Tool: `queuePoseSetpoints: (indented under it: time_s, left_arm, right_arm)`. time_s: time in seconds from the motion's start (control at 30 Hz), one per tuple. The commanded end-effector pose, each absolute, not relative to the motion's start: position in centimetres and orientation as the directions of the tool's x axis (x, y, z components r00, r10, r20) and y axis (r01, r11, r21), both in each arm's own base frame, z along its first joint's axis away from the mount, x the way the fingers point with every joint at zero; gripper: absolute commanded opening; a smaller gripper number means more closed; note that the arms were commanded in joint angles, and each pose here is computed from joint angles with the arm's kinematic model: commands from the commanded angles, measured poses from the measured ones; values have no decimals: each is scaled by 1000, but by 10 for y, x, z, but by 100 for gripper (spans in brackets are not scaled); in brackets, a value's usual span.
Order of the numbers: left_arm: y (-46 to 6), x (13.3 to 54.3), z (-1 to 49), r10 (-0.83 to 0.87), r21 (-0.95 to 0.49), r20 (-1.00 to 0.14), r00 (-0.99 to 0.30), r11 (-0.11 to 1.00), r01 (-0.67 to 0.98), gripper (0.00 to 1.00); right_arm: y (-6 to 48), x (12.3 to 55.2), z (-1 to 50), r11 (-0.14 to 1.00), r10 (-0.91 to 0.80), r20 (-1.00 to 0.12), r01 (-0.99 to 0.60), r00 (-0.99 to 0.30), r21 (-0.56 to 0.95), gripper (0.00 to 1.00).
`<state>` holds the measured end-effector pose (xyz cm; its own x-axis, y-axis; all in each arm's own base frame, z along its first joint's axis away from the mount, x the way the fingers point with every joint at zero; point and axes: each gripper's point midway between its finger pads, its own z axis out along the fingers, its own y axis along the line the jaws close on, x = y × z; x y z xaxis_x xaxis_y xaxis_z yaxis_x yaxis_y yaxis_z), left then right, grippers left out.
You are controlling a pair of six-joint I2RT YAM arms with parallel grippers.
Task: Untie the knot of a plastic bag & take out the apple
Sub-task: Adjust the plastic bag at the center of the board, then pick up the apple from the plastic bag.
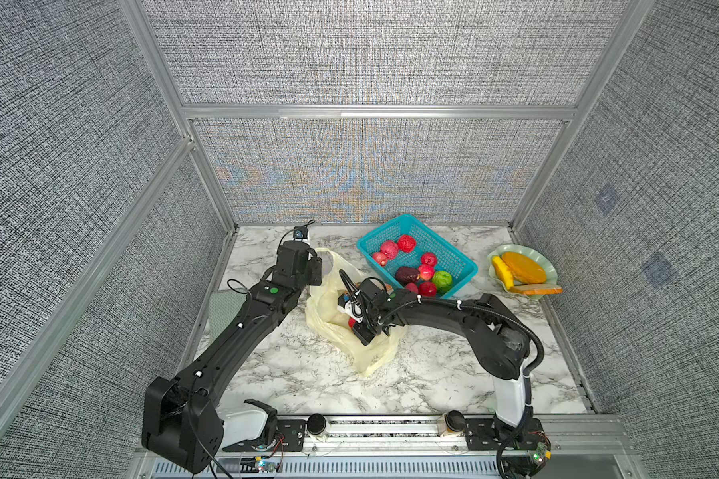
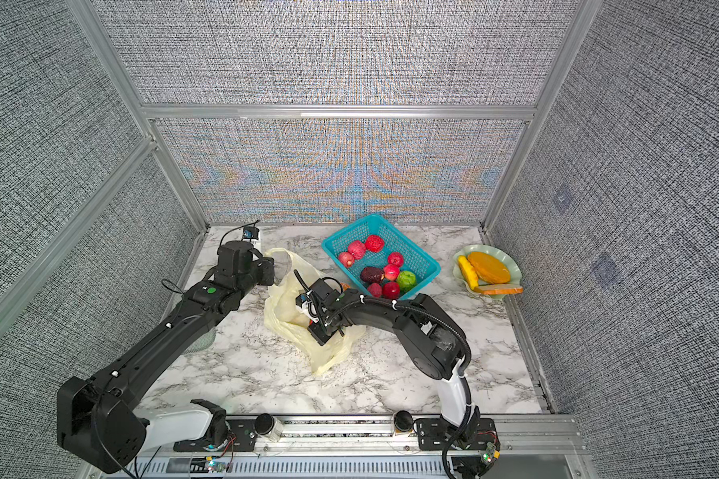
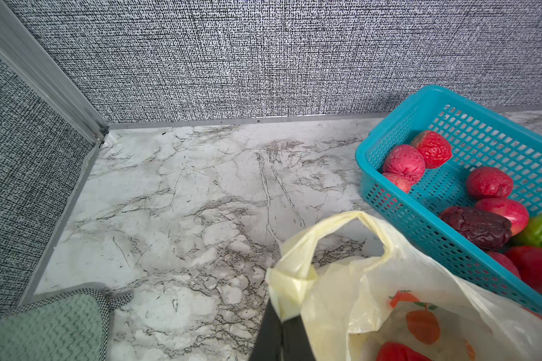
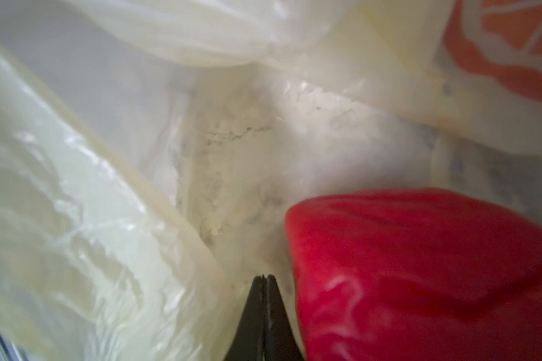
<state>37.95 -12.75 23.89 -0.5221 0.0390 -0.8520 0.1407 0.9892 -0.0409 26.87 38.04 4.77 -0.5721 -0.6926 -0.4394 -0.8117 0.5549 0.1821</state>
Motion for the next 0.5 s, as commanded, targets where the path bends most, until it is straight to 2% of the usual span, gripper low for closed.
queuePoseSetpoints:
  time_s: [0.0,0.03,0.1,0.23,0.37,0.47]
  left_arm:
    - [-126,382,244,29,-42,-863,-504,991,130,0]
    - [-125,382,244,29,-42,-863,-505,991,130,0]
    - [-125,381,243,30,-42,-862,-505,991,130,0]
    - [-125,381,244,31,-40,-864,-503,991,131,0]
    - [-123,381,245,28,-40,-865,-501,991,124,0]
    - [-122,380,244,31,-34,-863,-503,992,119,0]
  right_arm:
    - [386,286,87,538,-647,-568,-832,-510,134,32]
    - [388,287,99,526,-632,-600,-840,-491,133,41]
    - [391,290,124,506,-599,-660,-853,-453,126,51]
    - [388,300,144,515,-589,-690,-853,-422,82,54]
    - [374,318,125,582,-625,-627,-813,-465,23,57]
    - [366,325,104,616,-657,-551,-788,-515,2,67]
